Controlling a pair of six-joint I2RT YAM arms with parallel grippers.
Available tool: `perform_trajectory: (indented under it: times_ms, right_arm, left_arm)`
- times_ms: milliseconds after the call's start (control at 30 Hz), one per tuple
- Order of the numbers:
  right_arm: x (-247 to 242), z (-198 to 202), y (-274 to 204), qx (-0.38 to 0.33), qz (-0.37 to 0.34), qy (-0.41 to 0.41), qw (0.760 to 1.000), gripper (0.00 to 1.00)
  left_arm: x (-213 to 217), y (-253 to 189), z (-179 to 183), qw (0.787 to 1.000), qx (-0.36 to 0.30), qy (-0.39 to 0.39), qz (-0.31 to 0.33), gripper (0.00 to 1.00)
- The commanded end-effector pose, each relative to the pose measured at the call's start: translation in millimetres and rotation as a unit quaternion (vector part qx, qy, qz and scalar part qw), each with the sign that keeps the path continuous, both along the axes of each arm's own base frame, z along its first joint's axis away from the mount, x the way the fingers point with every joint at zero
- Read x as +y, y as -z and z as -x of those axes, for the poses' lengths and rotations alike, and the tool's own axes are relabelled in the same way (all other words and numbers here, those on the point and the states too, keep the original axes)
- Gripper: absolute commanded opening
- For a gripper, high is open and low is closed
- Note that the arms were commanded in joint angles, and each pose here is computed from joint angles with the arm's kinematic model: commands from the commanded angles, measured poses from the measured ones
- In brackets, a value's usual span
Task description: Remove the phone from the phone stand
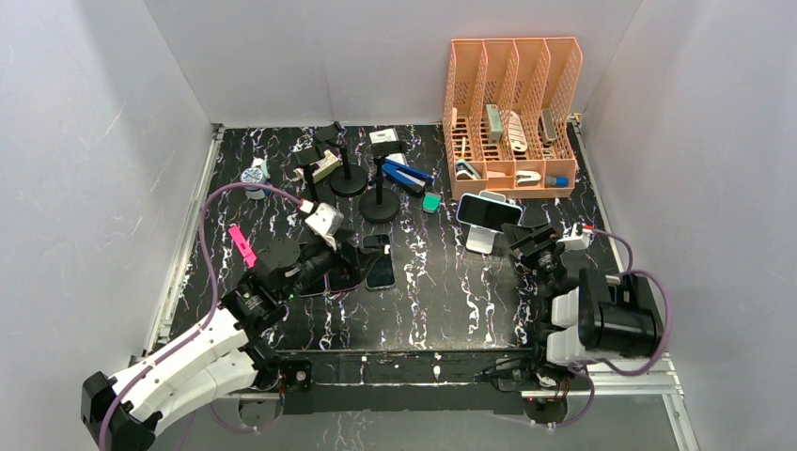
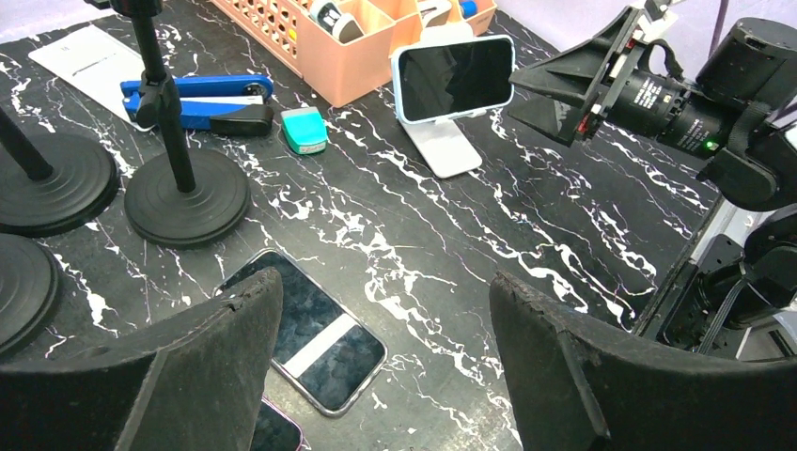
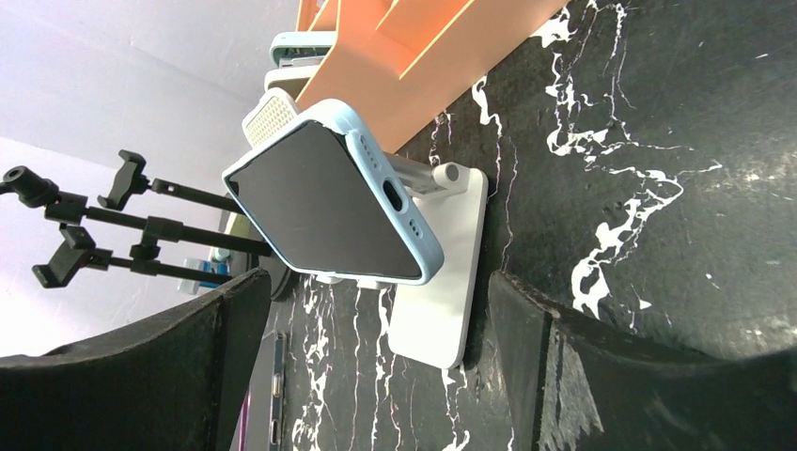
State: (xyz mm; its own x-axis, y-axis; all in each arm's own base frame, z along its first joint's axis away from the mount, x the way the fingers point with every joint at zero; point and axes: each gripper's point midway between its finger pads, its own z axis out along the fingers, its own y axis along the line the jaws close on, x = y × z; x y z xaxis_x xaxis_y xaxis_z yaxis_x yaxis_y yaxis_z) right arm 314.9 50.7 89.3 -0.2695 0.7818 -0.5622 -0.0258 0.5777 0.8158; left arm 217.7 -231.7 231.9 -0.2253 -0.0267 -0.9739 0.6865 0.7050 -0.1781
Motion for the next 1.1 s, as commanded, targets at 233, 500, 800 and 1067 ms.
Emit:
perform_trajectory:
  times_ms: [233,500,800,1067]
  right_arm:
    - [5.6,-12.4,-44.2,-0.125,-0.015,-0.037,0.991,0.85]
    - [2.1,-18.9,-45.8,-0.132,-0.011,-0.036,0.991,0.82]
    - [2.6,-28.0,-55.8,-0.149,-0.011,-0.044,0.988,0.76]
    - [7.2,-35.9,-60.2,-0.159,-0.008,-0.066,0.985,0.69]
  left_arm:
    - [-4.9,-6.8,2.0,1.0,-0.006,0.014,0.004,0.78]
    - [-6.3,-5.7,1.8,1.0,-0.004,0.016,0.002,0.78]
    - [-7.2,-5.2,1.9,1.0,-0.003,0.018,0.003,0.78]
    - [-9.0,-4.3,2.7,1.0,-0.001,0.023,0.004,0.79]
